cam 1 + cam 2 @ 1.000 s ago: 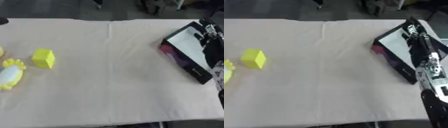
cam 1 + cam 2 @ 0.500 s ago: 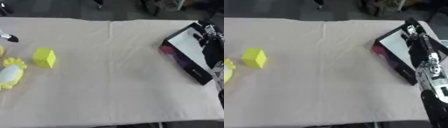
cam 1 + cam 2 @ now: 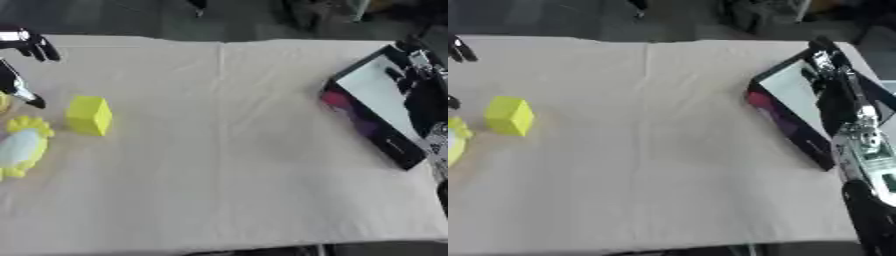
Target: Pick up the objects with one hand, pass them to the other hand, and then place them into the box on the other side of the table.
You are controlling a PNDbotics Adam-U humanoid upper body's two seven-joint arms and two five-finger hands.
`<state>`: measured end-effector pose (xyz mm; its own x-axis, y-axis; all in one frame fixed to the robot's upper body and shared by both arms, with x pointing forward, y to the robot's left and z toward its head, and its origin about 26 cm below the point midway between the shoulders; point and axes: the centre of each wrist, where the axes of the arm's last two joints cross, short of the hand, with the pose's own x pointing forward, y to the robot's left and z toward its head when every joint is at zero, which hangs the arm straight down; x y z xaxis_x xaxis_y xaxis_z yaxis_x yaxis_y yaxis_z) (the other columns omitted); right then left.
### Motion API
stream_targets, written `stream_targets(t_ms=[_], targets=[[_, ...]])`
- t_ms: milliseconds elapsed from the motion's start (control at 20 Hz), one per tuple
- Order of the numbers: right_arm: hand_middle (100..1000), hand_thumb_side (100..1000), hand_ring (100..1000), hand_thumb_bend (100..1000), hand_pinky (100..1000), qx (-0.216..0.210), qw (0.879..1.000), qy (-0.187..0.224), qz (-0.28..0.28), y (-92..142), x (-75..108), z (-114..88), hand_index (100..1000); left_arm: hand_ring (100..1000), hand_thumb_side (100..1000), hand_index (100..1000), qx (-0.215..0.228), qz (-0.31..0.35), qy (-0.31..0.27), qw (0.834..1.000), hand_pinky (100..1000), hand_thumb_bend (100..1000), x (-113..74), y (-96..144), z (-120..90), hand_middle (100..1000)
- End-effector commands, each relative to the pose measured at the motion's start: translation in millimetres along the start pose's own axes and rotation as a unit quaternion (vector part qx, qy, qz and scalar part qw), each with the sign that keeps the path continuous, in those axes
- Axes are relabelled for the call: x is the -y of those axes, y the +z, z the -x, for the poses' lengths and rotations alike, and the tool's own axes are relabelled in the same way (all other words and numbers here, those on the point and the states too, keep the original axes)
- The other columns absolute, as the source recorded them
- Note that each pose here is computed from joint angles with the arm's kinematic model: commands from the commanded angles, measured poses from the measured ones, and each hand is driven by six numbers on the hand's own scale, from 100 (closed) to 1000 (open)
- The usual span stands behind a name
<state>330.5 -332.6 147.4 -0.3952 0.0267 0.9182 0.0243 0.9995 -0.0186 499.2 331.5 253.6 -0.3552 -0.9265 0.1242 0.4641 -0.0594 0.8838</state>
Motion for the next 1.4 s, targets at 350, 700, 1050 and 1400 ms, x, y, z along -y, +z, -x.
stream_targets(t_ms=[350, 700, 1050, 1400], targets=[[1000, 631, 1000, 100, 1000, 0.013, 1.0, 0.003, -0.01, -6.6, -0.8, -9.8, 1000, 811, 100, 798, 0.02, 0.038, -0.038, 0.998, 881, 708, -13.4, -10.3, -18.9, 761], [1000, 633, 1000, 100, 1000, 0.01, 1.0, 0.005, -0.007, -5.7, 0.2, -8.7, 1000, 820, 100, 805, 0.008, 0.069, -0.042, 0.997, 869, 707, -8.6, -11.4, -13.7, 771], [1000, 634, 1000, 100, 1000, 0.006, 1.0, 0.007, -0.006, -4.8, 0.8, -7.4, 1000, 819, 175, 812, -0.005, 0.072, -0.05, 0.996, 865, 720, -16.9, -4.0, -7.0, 769], [1000, 637, 1000, 100, 1000, 0.004, 1.0, 0.003, -0.006, -4.8, -0.6, -6.3, 1000, 816, 100, 797, -0.001, 0.095, -0.069, 0.993, 860, 716, -4.6, -16.3, -12.5, 765]])
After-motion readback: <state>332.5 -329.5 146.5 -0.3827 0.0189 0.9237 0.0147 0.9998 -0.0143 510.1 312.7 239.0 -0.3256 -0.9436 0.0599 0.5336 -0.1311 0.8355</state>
